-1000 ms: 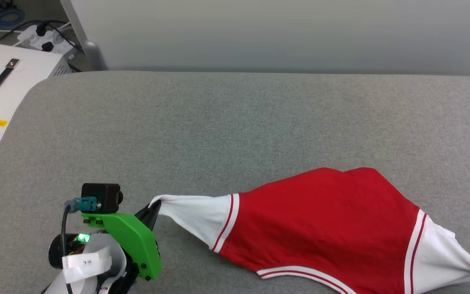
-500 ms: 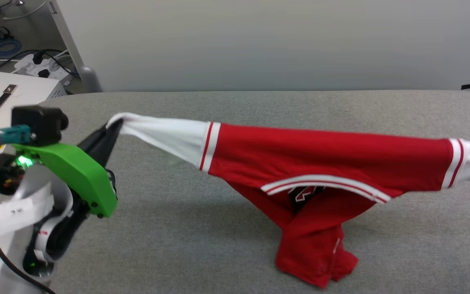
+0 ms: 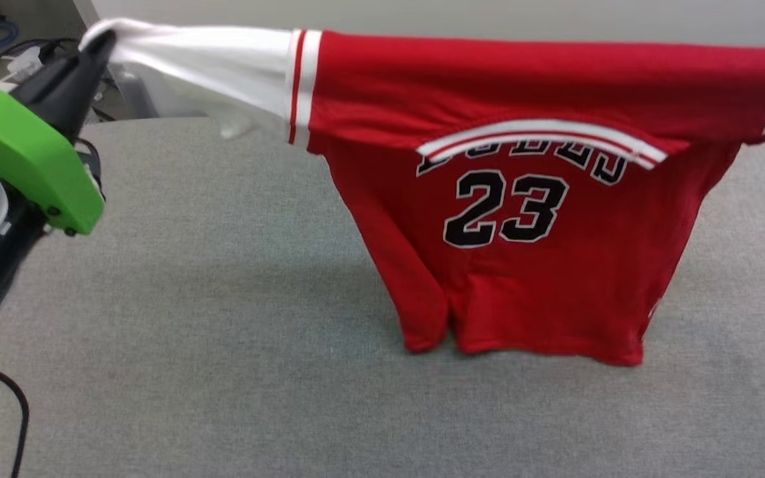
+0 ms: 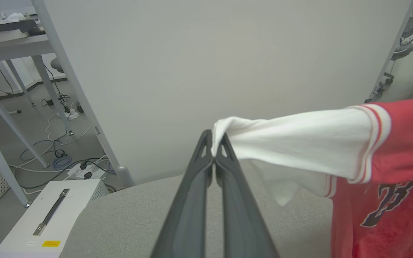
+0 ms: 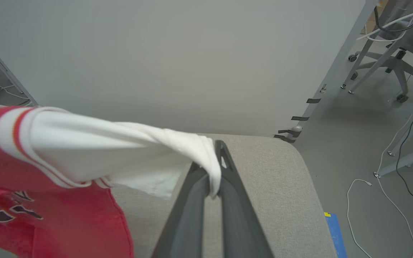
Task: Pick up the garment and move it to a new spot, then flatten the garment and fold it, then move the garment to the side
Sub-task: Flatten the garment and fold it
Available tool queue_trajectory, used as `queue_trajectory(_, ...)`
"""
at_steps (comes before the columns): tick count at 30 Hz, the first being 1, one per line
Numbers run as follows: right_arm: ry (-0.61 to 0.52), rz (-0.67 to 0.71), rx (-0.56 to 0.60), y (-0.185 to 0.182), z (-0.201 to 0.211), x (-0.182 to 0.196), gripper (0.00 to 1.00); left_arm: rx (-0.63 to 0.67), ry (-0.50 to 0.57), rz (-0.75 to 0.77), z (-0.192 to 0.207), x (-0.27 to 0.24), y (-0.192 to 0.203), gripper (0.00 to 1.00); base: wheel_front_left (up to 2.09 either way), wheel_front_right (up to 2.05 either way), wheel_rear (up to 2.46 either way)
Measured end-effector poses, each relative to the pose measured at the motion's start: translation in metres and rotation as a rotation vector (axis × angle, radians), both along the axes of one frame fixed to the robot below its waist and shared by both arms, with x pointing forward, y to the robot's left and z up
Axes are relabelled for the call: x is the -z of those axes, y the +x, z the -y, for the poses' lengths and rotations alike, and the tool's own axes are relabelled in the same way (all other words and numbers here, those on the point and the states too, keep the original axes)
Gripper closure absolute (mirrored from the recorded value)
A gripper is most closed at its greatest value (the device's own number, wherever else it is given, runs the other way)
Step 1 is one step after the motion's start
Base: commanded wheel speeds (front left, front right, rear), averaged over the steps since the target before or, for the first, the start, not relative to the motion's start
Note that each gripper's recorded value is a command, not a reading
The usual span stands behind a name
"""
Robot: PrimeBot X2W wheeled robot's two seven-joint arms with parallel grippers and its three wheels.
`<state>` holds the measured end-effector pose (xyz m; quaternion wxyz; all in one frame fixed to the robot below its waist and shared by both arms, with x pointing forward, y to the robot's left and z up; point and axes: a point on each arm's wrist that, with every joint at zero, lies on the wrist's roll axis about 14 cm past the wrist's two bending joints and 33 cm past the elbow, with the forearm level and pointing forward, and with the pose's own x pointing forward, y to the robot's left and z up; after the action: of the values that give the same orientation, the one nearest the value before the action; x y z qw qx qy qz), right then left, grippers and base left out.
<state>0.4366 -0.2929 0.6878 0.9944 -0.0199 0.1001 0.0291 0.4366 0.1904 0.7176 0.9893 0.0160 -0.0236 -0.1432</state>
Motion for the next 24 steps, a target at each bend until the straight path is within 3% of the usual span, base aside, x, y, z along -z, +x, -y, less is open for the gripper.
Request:
queue_trajectory(13, -0.098, 0.208, -0.011, 0.111, -0.012, -0.054, 1.0, -0.053, 0.066, 0.074, -0.025, -0.038, 0.102, 1.0, 0.0, 0.0, 0.0)
queue_trajectory(24, -0.127, 0.354, 0.038, 0.224, -0.017, -0.043, 1.0, -0.125, 0.126, 0.222, -0.032, -0.045, 0.217, 1.0, 0.0, 0.0, 0.0)
